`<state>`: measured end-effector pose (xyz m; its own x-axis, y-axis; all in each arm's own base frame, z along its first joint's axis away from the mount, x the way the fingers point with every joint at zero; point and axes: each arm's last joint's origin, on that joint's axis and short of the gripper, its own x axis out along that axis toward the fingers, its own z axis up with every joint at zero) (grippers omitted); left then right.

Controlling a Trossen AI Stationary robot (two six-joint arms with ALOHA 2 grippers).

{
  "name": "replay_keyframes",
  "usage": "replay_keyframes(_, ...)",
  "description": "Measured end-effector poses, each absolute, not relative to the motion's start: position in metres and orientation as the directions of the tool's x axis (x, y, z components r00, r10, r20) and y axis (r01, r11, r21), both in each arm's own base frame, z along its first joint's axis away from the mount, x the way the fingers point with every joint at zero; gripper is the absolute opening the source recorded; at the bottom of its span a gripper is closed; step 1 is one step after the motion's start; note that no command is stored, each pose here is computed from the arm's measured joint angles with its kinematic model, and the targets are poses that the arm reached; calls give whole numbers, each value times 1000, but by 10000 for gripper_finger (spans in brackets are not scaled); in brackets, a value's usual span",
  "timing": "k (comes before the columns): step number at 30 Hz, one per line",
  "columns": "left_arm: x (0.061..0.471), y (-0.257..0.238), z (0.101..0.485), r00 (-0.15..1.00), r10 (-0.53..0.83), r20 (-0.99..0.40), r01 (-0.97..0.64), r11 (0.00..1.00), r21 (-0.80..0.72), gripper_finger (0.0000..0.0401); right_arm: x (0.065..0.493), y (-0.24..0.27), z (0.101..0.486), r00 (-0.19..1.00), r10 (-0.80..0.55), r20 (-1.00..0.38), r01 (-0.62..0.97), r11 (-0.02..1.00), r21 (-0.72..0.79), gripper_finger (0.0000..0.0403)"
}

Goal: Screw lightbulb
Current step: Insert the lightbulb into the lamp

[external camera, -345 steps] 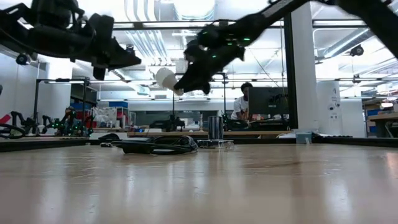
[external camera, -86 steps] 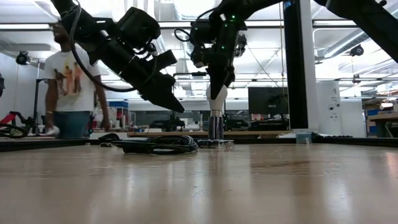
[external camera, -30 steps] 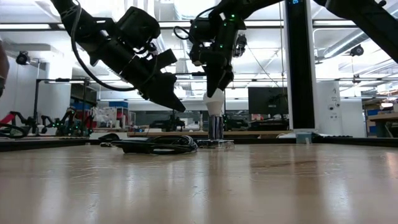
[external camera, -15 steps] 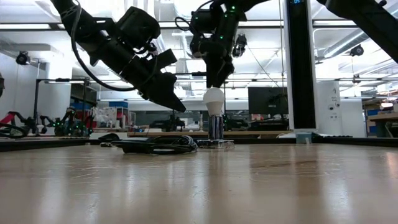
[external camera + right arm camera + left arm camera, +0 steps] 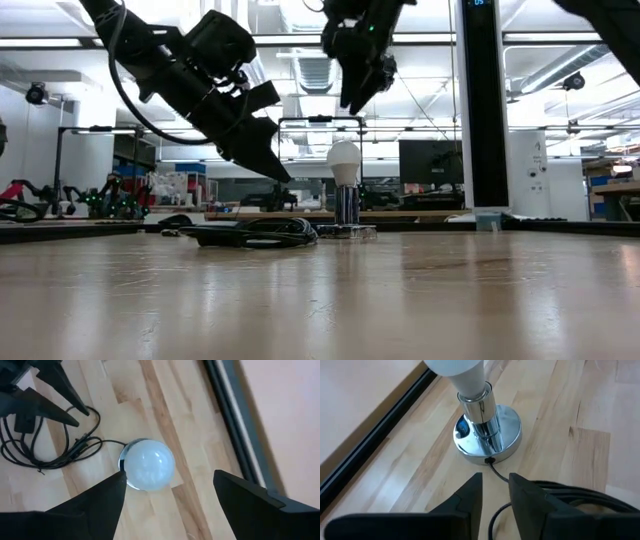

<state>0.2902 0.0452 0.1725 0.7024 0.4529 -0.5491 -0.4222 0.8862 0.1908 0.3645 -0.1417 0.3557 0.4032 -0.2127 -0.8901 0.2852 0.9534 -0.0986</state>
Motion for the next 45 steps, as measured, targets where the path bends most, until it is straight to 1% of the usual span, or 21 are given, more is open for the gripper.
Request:
replay_keyframes(5,287,43,175,697,448,-561,-431,886,172,57,345,-133,355,436,-220,-872,309,947,-85,289)
replay_keyframes(14,287,39,175,703,444,-556,-440,885,149,20,310,-115,314,573,-267,-775,363,930,-53,279)
replay_keyframes(19,292,40,181,748,450,-487,-448,885,129,2,292,-112,289,594,-378,-710,458,885,-87,272)
replay_keyframes(23,294,40,186,772,452,-448,-451,885,117,4,285,-109,274,659,-410,-630,492,869,-51,265)
replay_keyframes(26,294,40,186,772,452,-447,-451,885,116,8,282,-108,264,698,-422,-578,514,858,-5,260)
replay_keyframes(29,294,40,185,771,452,-448,-457,883,105,7,280,-105,253,718,-424,-552,518,856,16,254)
replay_keyframes(35,294,40,186,772,452,-447,-460,882,100,1,279,-95,236,734,-405,-545,496,868,23,240)
replay_keyframes(45,297,42,179,763,458,-457,-465,879,105,3,281,-91,226,780,-404,-478,484,874,51,208)
